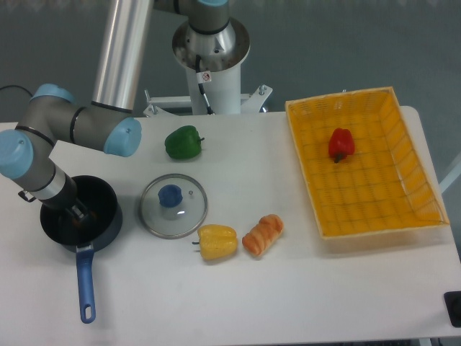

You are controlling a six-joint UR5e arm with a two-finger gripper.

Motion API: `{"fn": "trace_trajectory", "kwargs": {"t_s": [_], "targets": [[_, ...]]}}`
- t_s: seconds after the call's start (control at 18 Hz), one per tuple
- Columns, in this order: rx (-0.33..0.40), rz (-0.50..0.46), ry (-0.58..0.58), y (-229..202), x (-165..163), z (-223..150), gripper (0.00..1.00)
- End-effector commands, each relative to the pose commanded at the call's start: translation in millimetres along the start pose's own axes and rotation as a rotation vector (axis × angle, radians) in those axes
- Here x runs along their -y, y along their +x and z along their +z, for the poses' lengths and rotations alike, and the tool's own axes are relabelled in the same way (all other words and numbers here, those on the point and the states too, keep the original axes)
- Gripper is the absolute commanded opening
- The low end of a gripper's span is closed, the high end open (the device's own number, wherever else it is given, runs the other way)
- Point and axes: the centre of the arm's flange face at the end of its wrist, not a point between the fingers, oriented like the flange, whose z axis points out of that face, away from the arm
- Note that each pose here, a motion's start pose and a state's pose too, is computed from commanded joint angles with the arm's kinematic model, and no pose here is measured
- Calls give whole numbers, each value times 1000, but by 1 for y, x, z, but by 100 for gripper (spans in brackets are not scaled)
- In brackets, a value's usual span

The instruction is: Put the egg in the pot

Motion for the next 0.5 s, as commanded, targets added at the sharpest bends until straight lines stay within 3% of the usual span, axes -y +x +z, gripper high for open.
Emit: {"fn": "trace_trajectory", "kwargs": {"t_s": [0.5], "targets": [[50, -46, 79, -24, -21, -62, 83]]}}
